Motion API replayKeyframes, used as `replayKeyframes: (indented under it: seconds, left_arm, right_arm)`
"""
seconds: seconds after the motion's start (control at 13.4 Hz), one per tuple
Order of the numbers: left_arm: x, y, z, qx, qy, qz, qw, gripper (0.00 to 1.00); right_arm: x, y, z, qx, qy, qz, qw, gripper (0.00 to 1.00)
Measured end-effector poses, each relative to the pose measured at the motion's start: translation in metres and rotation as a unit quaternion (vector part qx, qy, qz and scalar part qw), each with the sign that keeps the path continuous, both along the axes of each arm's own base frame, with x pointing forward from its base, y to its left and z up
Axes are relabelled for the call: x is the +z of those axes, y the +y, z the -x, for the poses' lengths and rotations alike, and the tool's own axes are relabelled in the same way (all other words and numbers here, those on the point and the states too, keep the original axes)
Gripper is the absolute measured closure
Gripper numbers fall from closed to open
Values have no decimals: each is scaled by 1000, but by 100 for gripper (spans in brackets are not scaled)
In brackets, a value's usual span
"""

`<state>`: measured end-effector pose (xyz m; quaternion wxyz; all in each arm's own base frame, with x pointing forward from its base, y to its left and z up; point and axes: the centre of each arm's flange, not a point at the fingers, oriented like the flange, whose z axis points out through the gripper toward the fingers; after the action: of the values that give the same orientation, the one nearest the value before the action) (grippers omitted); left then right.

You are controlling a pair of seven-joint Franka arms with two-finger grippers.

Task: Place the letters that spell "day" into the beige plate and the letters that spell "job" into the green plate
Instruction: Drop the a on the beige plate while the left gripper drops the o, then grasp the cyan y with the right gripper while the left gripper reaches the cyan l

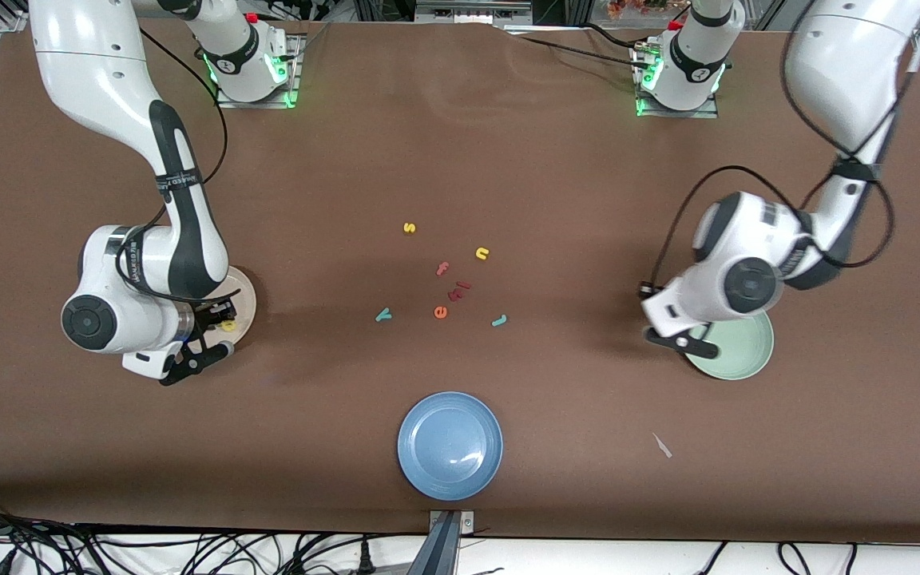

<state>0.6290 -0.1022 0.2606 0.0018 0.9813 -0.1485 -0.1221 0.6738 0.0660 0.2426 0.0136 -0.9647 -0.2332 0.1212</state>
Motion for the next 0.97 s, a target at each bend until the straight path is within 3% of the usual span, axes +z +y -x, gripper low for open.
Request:
replayKeyframes:
  seconds: [0.22, 0.37, 0.82, 0.97]
  left_arm:
    - [-4, 71, -6, -22, 6, 17, 1000, 72]
    - [-10, 105, -4, -39, 11, 7, 999, 72]
    - [-70, 131, 4, -52, 36, 2, 998, 72]
    - [-75, 134, 5, -51, 38, 3, 998, 58]
  right_arm:
    - [1, 16, 1, -50, -3, 12, 999, 19]
    - [3, 44, 4, -100, -8, 23, 995, 0]
    - [7, 173, 25, -238, -45, 9, 970, 0]
    - [0, 208, 37, -259, -69, 6, 963, 0]
